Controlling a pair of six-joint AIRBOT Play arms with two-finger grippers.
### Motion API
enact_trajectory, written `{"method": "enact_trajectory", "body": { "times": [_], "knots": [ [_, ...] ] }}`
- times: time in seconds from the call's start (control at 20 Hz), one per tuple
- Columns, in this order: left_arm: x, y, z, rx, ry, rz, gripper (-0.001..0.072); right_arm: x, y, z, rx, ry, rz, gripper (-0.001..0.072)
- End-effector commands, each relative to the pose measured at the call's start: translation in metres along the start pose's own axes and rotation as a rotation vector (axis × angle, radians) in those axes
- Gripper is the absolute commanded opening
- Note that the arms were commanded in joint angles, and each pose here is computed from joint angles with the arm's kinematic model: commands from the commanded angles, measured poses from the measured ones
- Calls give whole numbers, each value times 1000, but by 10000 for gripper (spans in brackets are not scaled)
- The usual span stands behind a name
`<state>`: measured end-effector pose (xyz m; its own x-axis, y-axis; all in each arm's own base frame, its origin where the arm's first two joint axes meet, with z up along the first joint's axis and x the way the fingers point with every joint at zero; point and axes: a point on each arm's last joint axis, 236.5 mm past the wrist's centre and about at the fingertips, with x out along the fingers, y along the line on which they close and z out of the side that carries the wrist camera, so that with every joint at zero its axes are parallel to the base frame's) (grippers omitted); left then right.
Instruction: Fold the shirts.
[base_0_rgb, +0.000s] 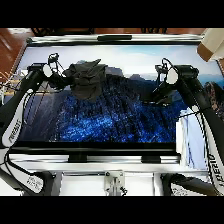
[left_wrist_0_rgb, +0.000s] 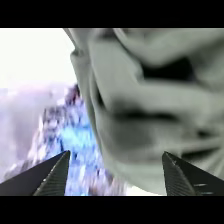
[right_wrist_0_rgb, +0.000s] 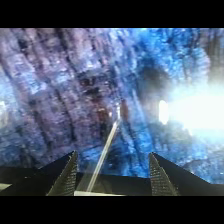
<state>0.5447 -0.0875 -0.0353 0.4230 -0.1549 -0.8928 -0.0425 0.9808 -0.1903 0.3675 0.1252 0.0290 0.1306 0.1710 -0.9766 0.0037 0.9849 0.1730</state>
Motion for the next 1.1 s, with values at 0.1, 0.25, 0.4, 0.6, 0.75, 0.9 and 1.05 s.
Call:
{"method": "enact_trajectory", "body": {
  "times": [0.1,0.25,0.4,0.6,0.75,0.9,1.05],
  "knots": [
    [40,-20,17,-143,-38,-142,598,-1,19,-5,-10,21,79,566],
    [36,-25,22,-162,-54,-167,40,-2,29,-10,-28,40,125,566],
    [-5,-37,36,-63,-97,-186,38,-6,46,-15,-57,57,197,561],
    [-147,-87,56,197,-275,-246,38,-45,41,-16,-90,-43,179,561],
    [-281,-143,37,322,-445,-338,38,-115,20,-25,-130,-240,101,561],
    [-396,-197,-4,442,-621,-475,38,-202,-5,-47,-77,-506,53,561],
    [-439,-222,-47,468,-619,-580,38,-262,-32,-79,23,-700,28,561]
  ]
}}
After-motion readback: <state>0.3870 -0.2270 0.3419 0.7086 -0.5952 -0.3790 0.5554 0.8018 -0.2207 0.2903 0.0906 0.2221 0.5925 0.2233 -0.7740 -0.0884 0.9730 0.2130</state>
